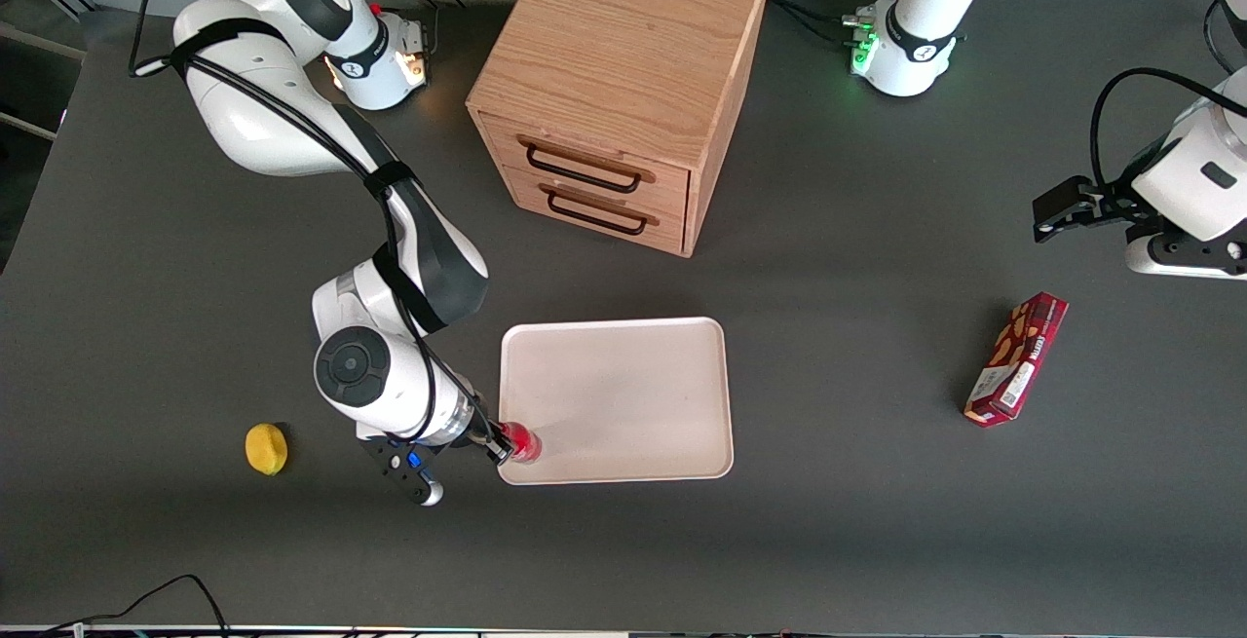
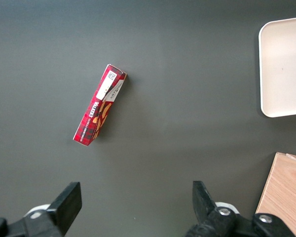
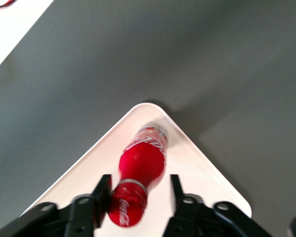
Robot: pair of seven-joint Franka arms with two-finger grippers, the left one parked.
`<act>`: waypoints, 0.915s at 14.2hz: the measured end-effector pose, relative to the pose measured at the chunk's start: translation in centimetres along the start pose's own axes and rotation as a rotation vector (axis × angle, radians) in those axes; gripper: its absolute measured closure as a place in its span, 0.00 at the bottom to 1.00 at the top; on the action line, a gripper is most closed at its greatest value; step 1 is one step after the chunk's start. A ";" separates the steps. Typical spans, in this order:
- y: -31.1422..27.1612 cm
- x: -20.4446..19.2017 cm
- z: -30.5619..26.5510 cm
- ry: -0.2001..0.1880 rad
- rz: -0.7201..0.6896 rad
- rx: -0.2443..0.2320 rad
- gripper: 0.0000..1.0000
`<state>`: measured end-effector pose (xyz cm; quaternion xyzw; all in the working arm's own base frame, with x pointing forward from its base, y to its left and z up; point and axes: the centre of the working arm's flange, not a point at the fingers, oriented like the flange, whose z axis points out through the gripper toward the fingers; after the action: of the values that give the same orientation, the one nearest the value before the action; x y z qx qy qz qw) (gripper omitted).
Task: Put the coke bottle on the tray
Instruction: 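Open the right gripper, release the bottle upright, and withdraw the arm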
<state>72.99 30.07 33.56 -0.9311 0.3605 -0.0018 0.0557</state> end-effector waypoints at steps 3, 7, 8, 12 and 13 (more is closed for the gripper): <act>1.0 0.3 -6.5 -0.006 -0.032 -0.027 0.06; 7.9 -1.1 -24.2 0.043 -0.273 -0.113 0.00; 10.4 -2.0 -27.7 0.063 -0.328 -0.140 0.00; 23.2 -1.0 -34.7 0.023 -0.428 -0.165 0.00; 27.0 0.0 -35.0 0.014 -0.440 -0.165 0.00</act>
<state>53.40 6.64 65.55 -0.9886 0.1484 0.0094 -0.0248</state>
